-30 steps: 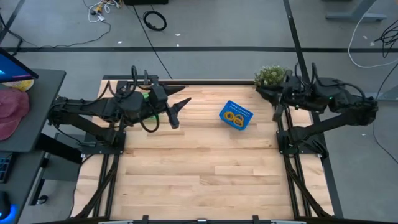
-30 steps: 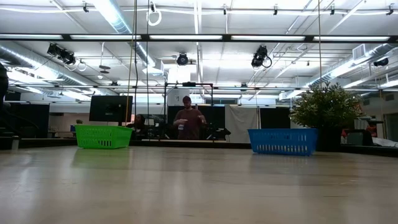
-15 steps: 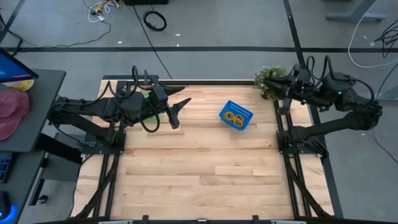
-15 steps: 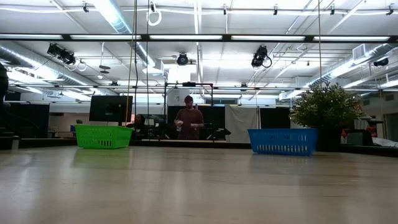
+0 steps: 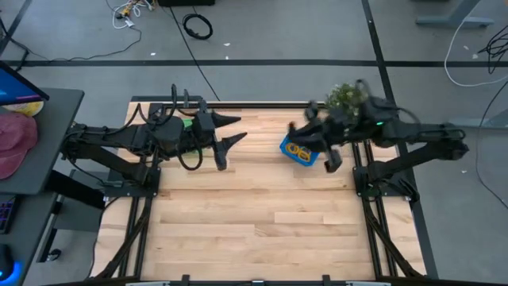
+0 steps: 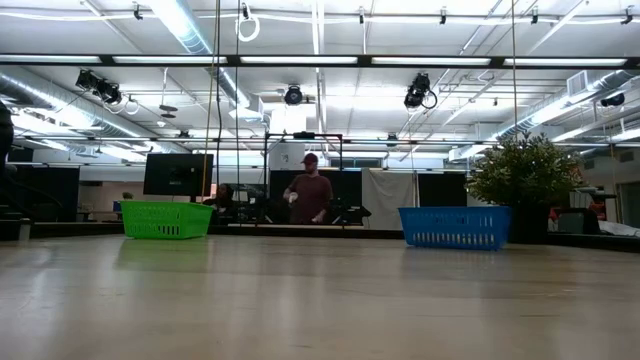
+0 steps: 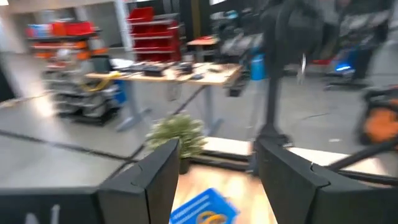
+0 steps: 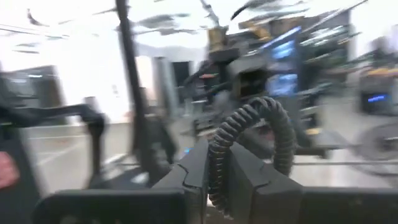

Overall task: Sort spring keychains
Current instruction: Put the black spring keychain into the green bin

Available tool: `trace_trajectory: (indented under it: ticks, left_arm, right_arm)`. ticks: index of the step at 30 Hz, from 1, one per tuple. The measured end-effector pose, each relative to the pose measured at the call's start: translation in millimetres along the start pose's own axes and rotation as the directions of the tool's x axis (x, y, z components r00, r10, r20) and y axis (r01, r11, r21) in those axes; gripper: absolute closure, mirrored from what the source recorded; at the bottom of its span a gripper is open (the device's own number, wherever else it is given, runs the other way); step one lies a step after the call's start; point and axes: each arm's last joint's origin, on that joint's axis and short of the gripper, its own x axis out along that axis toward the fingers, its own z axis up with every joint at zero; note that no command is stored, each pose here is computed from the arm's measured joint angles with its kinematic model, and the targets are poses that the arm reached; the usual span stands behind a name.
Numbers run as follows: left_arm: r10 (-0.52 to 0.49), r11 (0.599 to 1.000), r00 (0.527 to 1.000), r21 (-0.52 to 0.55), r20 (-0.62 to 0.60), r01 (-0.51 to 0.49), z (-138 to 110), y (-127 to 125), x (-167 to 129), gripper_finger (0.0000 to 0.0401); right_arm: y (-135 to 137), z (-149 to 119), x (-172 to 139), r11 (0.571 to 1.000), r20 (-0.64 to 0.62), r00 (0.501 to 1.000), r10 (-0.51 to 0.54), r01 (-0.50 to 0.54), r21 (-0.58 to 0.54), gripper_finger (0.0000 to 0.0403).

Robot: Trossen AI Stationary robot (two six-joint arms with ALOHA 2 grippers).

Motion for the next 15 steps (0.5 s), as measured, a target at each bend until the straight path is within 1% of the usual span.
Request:
trace_trajectory:
  ticks: [3,6,9,11,15]
  left_arm:
    - [-0.100,0.994,0.995,-0.035,0.016,0.101,1.4,-2.9,-0.2,0.0188]
    - [-0.137,0.989,0.990,-0.048,0.018,0.138,1.5,-4.1,-0.2,0.0188]
    - [-0.136,0.989,0.990,-0.057,0.034,0.137,3.2,-3.9,-0.2,0.0188]
    - [-0.135,0.988,0.989,-0.071,0.066,0.140,6.4,-3.9,-0.2,0.0188]
    - [-0.168,0.980,0.979,-0.086,0.119,0.178,11.7,-3.9,-0.6,0.0188]
  right_arm:
    - [-2.5,-11.0,20.1,0.994,0.001,0.995,0.102,-0.101,0.044,0.0362]
    - [-3.9,-18.0,30.3,0.985,-0.005,0.988,0.154,-0.153,0.082,0.0362]
    - [-6.3,-25.9,37.6,0.984,-0.032,0.987,0.156,-0.153,0.097,0.0362]
    - [-8.0,-29.4,42.2,0.985,-0.033,0.988,0.149,-0.146,0.096,0.0362]
    - [-16.1,-39.3,54.9,0.988,-0.029,0.991,0.128,-0.125,0.086,0.0362]
